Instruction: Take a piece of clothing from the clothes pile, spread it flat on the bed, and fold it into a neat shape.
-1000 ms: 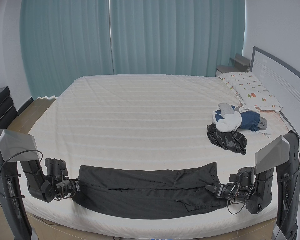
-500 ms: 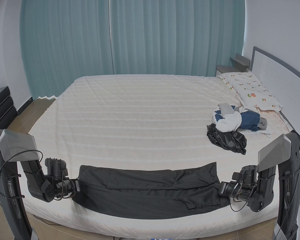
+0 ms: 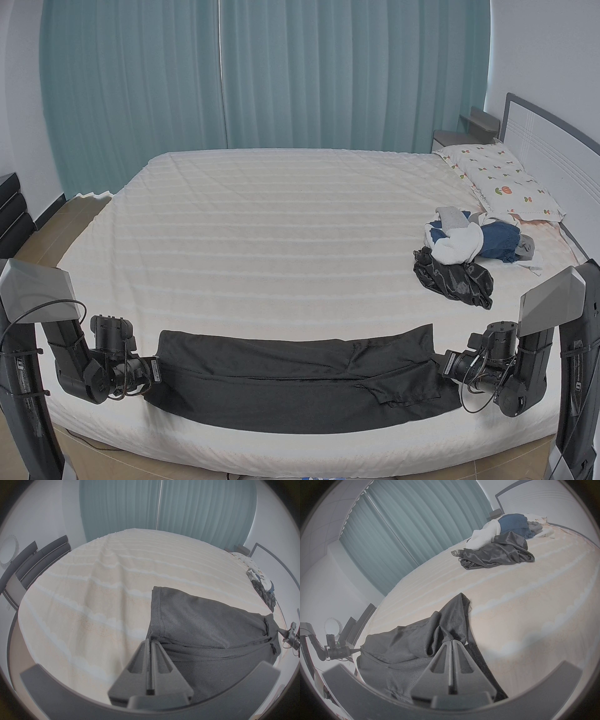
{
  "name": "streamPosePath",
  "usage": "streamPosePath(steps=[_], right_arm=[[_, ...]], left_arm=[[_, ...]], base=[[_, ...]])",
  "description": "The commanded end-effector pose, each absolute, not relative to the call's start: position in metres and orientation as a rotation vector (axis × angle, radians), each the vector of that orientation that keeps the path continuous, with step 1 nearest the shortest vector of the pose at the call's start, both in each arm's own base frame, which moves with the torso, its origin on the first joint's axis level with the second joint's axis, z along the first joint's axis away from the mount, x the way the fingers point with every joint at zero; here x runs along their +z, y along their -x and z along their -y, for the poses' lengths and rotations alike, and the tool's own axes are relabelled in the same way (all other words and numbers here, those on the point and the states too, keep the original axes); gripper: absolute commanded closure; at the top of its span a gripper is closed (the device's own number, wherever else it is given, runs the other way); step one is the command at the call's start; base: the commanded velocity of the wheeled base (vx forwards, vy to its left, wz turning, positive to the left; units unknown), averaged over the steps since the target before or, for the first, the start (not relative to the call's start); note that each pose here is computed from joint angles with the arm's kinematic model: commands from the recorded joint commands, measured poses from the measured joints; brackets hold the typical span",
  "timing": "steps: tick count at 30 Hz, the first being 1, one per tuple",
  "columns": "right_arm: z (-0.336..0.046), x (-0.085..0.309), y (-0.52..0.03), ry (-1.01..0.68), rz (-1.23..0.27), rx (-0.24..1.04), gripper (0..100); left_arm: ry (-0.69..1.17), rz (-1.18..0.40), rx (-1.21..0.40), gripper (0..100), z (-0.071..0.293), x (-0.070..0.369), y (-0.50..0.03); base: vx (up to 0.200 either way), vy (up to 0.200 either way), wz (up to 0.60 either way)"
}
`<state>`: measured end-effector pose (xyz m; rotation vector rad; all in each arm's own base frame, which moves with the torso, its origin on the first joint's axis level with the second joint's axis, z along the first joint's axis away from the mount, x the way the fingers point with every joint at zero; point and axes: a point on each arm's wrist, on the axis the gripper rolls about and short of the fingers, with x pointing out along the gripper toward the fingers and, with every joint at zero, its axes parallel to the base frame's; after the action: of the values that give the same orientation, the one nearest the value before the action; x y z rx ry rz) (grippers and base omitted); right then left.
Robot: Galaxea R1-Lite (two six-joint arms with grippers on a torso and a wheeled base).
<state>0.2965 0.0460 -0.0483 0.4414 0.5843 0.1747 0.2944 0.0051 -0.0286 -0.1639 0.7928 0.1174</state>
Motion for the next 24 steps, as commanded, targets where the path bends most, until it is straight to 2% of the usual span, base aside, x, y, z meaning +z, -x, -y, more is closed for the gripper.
streamPosePath(steps=[1,5,6,14,24], right_arm=[[-0.048,-0.051,-0.296,-0.439,-0.589,0.178,100],[-0.048,-0.055,-0.295,-0.438,-0.603,0.176,100],[-0.049,-0.057,-0.295,-0.437,-0.610,0.174,0],[-0.045,-0.047,-0.292,-0.440,-0.589,0.166,0],[-0.038,-0.015,-0.273,-0.476,-0.548,0.123,0]], left_arm=[[0.164,-0.796,0.119,100,-0.005,-0.030,-0.295],[0.164,-0.800,0.121,100,-0.005,-0.032,-0.296],[0.163,-0.805,0.121,0,-0.005,-0.033,-0.295],[0.162,-0.816,0.126,0,-0.010,-0.030,-0.290],[0.161,-0.748,0.116,0,-0.031,0.011,-0.282]], base=[[0.000,0.000,0.00],[0.000,0.000,0.00],[0.000,0.000,0.00],[0.000,0.000,0.00],[0.000,0.000,0.00]])
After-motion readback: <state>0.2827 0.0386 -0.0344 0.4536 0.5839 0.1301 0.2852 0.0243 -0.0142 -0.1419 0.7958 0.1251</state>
